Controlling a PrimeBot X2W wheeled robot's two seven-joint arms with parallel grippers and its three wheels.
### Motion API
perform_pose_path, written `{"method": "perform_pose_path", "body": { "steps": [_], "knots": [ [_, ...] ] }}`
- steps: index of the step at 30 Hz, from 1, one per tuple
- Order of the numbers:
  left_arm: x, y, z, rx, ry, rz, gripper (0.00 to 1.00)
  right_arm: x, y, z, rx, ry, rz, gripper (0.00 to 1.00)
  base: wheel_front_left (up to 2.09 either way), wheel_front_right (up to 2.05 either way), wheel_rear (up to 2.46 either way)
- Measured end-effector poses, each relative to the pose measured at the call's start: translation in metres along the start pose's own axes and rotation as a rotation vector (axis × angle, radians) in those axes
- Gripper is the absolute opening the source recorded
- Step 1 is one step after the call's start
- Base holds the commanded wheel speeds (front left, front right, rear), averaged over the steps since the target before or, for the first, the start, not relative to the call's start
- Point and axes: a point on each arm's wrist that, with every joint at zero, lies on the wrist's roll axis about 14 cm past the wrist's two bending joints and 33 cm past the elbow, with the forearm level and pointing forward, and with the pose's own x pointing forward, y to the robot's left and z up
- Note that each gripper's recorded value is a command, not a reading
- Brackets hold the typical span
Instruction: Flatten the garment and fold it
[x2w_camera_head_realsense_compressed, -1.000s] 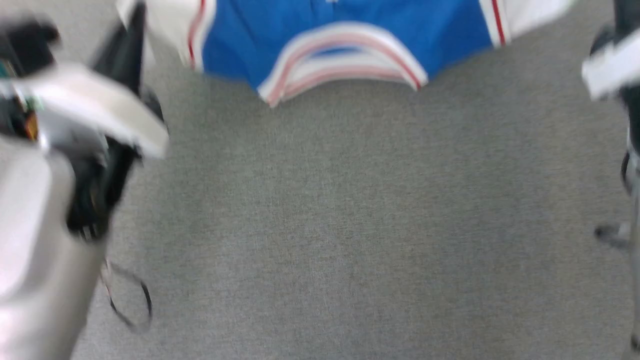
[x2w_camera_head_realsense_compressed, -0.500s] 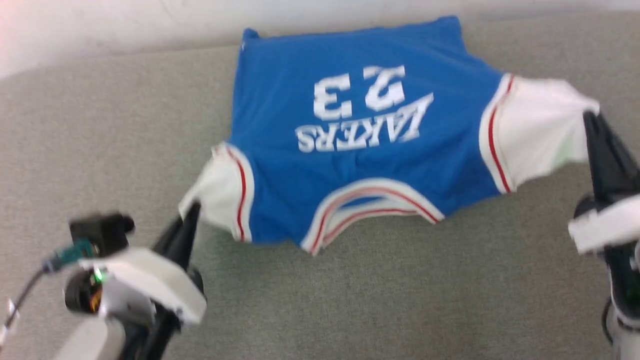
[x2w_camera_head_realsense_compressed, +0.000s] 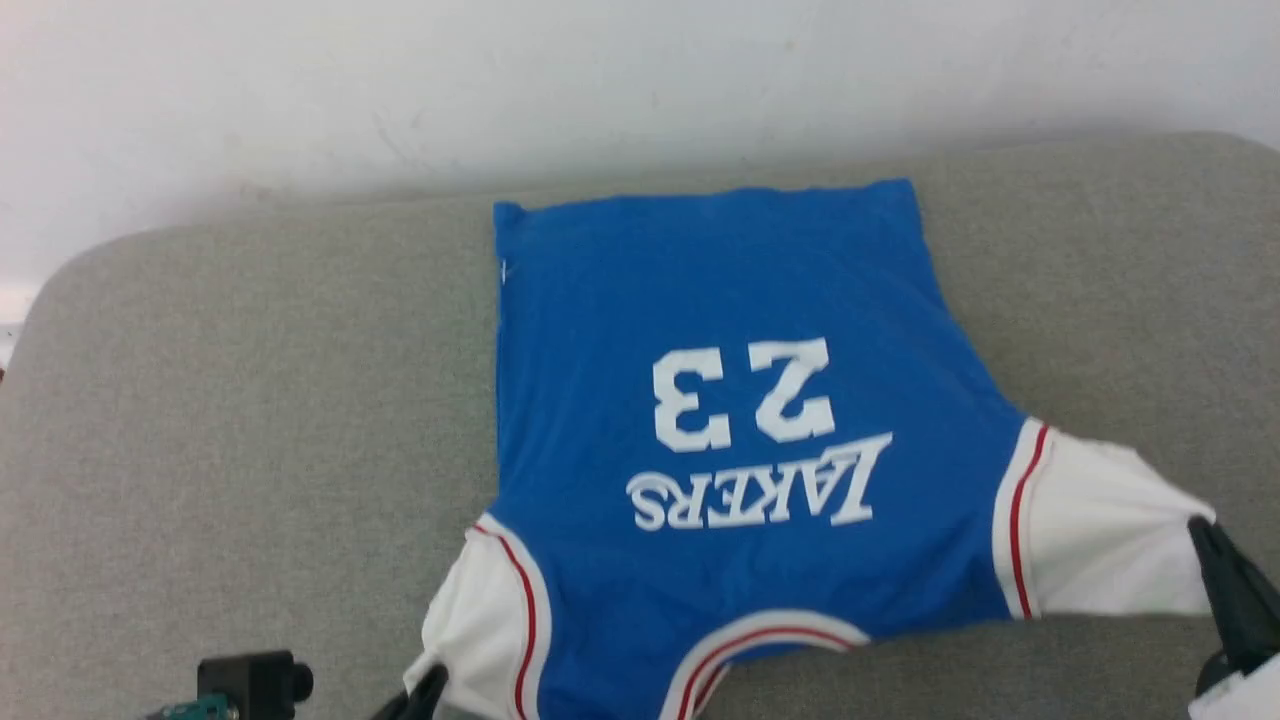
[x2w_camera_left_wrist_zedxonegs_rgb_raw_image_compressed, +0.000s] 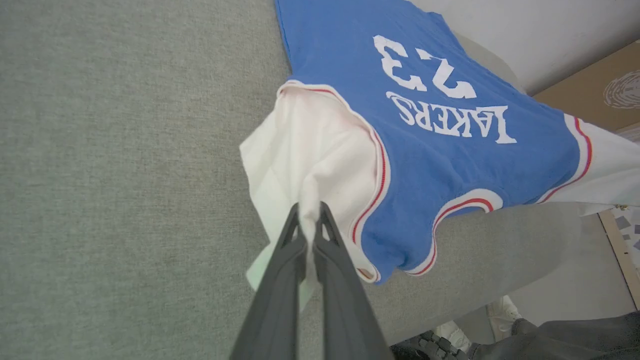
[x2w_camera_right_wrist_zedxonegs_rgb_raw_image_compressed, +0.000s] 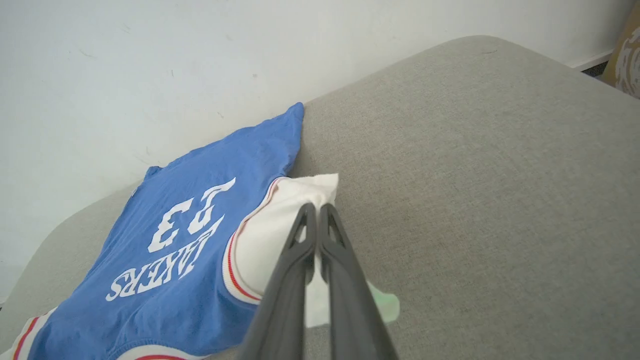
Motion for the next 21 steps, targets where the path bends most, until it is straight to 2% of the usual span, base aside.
{"method": "perform_pose_path", "body": {
  "steps": [8, 13, 16, 21],
  "knots": [
    [-0.021, -0.005, -0.015, -0.022, 0.028, -0.006, 0.0, -0.03, -0.015, -0.023, 0.046, 0.08, -0.026, 0.0, 0.0, 0.0, 0.0],
    [-0.021, -0.003, -0.01, -0.033, 0.017, 0.004, 0.0, -0.033, -0.022, -0.034, 0.054, 0.123, -0.052, 0.0, 0.0, 0.0, 0.0],
    [-0.017, 0.0, -0.004, -0.025, -0.001, 0.01, 0.0, -0.028, -0.025, -0.041, 0.026, 0.155, -0.07, 0.0, 0.0, 0.0, 0.0],
    [0.004, 0.0, 0.014, -0.004, -0.048, -0.004, 0.0, -0.003, -0.02, -0.061, -0.106, 0.222, -0.083, 0.0, 0.0, 0.0, 0.0]
  ]
}}
